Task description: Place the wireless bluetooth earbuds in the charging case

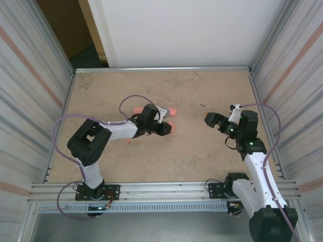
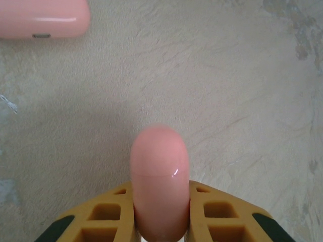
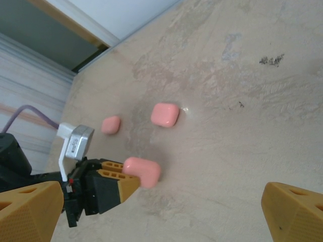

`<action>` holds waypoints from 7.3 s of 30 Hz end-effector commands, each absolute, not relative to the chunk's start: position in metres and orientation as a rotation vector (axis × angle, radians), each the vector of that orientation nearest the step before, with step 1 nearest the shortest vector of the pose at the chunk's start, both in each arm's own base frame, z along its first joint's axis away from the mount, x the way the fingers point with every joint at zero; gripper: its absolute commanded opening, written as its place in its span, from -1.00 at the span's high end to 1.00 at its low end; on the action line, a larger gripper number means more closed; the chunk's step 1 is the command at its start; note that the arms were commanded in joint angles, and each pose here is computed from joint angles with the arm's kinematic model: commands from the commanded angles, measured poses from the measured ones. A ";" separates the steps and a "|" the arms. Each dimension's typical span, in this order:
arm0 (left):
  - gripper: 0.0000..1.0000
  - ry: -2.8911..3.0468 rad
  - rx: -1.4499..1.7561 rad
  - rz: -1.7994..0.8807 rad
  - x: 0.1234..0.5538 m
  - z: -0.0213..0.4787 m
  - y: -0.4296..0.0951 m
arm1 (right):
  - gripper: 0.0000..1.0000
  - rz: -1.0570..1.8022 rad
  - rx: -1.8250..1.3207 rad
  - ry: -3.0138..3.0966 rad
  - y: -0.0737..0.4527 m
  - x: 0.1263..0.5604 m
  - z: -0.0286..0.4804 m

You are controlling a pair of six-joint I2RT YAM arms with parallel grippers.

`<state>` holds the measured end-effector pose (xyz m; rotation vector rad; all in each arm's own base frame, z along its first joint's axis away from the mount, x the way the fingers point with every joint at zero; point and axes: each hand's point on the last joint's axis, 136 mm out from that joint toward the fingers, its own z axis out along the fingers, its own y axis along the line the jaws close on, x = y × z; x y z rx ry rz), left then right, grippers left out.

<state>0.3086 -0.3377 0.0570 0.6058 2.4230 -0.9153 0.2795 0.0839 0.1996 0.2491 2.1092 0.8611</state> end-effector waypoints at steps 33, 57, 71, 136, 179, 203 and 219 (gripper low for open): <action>0.03 2.287 0.487 -0.937 0.317 0.097 -0.308 | -0.99 0.873 0.124 2.118 0.094 0.282 0.215; -0.12 2.030 -0.110 -0.879 0.351 0.150 -0.135 | -0.83 0.771 -0.793 2.310 0.275 0.350 0.177; -0.48 1.954 -0.225 -0.639 0.319 0.164 -0.079 | -0.75 0.658 -1.151 2.325 0.362 0.399 0.112; -0.67 1.926 -0.221 -0.749 0.301 0.173 -0.088 | 0.20 0.334 -1.456 1.961 0.418 0.398 0.121; -0.43 1.728 0.681 -1.450 0.247 0.292 -0.284 | 0.19 0.129 -1.323 1.422 0.297 0.249 0.281; 0.18 1.724 0.739 -1.502 0.248 0.288 -0.305 | 0.19 0.139 -1.334 1.435 0.300 0.250 0.276; 0.67 1.727 0.735 -1.492 0.249 0.285 -0.305 | 0.14 0.183 -1.337 1.465 0.299 0.248 0.272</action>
